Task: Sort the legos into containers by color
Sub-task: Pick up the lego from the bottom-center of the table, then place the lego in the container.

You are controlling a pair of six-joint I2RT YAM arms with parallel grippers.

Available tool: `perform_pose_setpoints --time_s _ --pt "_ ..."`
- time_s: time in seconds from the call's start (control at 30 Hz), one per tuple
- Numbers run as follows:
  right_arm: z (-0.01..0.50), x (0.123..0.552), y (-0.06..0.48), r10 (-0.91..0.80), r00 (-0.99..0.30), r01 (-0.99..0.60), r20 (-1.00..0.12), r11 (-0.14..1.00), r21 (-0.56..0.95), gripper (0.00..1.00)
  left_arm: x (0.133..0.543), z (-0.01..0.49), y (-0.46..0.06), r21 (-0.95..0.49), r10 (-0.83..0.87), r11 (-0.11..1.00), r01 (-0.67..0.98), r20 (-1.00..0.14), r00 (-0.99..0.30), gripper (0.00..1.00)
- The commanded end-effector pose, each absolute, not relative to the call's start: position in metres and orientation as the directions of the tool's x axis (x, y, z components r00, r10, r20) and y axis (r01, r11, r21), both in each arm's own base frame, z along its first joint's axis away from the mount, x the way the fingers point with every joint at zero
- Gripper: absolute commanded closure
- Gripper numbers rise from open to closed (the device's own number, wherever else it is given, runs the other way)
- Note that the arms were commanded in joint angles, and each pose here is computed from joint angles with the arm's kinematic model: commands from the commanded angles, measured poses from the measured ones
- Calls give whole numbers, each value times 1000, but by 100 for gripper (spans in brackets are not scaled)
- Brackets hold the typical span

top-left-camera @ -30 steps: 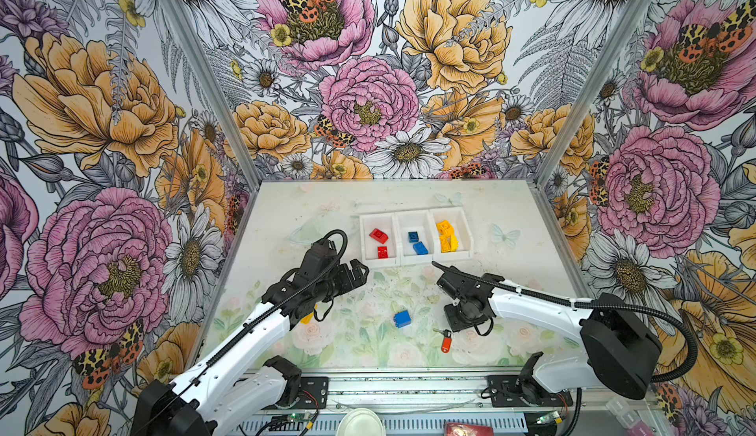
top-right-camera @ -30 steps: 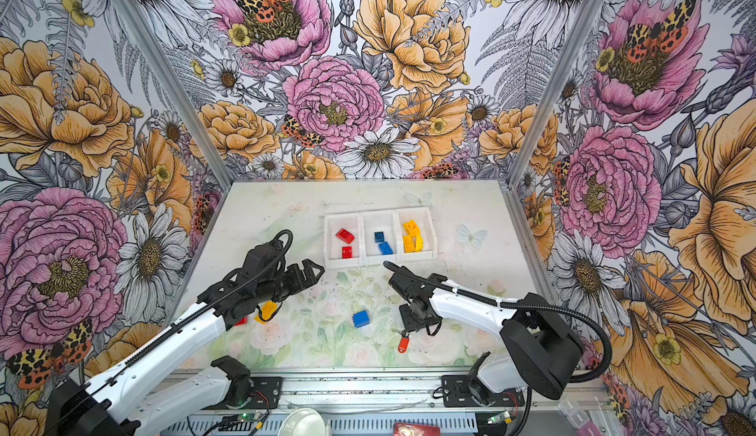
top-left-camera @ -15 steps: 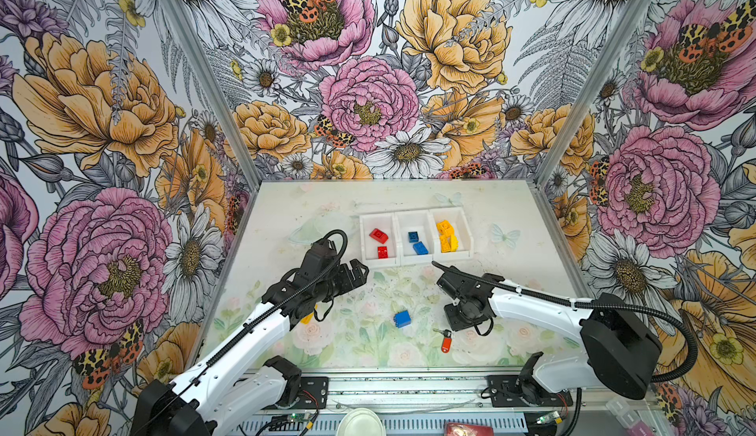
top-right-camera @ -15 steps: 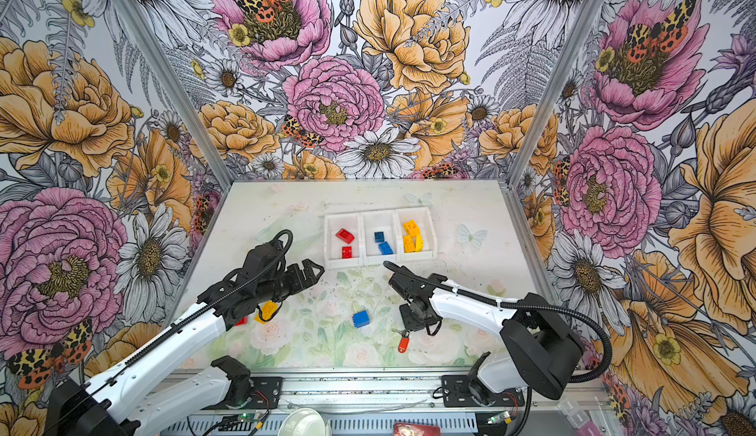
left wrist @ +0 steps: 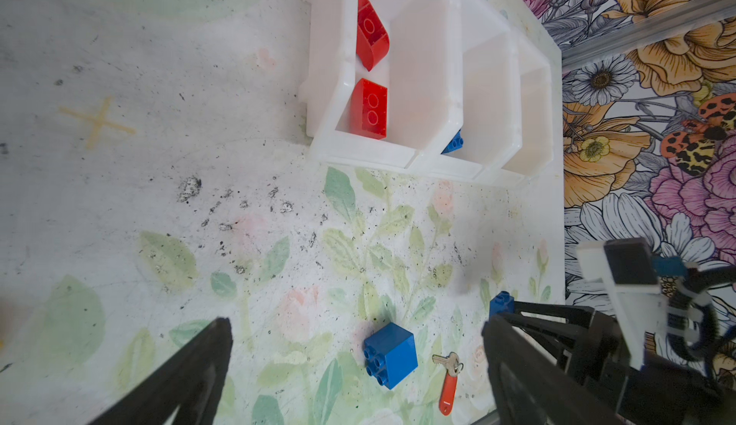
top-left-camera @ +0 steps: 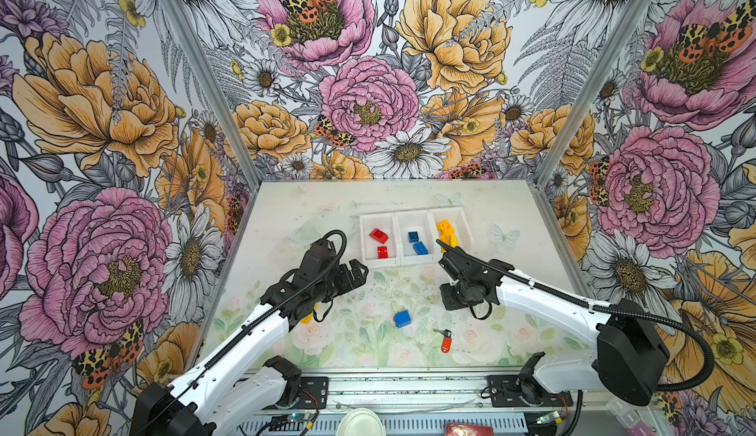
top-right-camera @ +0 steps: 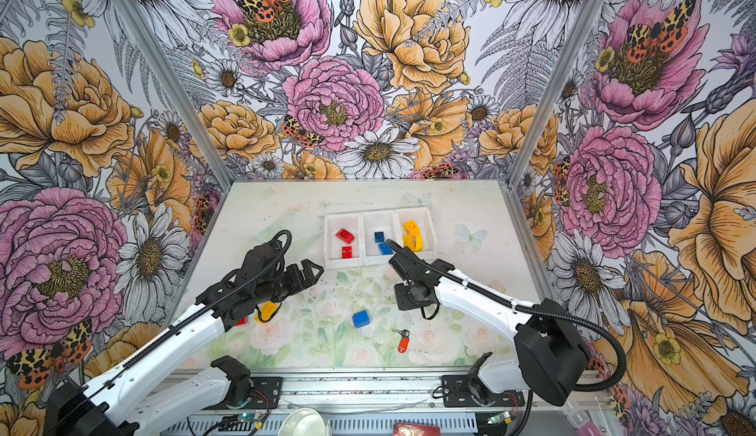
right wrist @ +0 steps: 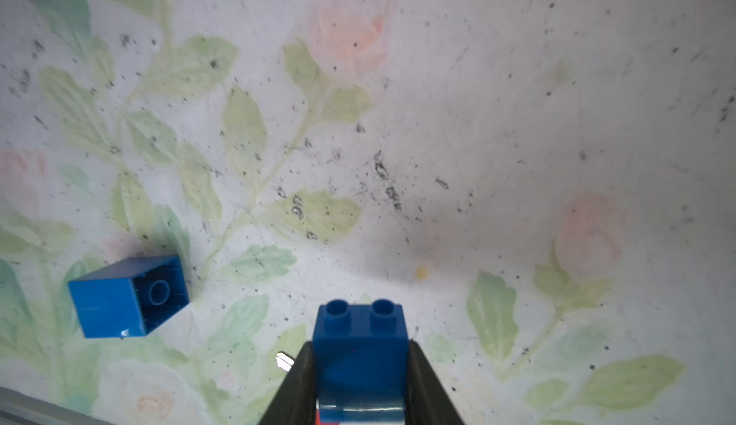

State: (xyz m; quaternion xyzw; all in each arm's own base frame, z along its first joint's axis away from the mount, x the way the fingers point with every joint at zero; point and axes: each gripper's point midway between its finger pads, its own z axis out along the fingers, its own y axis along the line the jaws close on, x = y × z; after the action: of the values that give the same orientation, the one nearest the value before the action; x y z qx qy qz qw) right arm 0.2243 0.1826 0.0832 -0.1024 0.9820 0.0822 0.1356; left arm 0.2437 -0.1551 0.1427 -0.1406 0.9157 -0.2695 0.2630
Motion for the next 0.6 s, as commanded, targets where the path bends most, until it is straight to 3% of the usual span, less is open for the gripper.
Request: perform_pose_setpoints --time_s 0.0,0.57 --pt "112 248 196 -176 -917 -249 -359 954 168 70 246 146 -153 -552 -396 826 -114 -424 -814 1" --pt "179 344 233 -197 -831 -329 -521 928 173 70 251 147 -152 -542 -394 832 -118 -428 -813 1"
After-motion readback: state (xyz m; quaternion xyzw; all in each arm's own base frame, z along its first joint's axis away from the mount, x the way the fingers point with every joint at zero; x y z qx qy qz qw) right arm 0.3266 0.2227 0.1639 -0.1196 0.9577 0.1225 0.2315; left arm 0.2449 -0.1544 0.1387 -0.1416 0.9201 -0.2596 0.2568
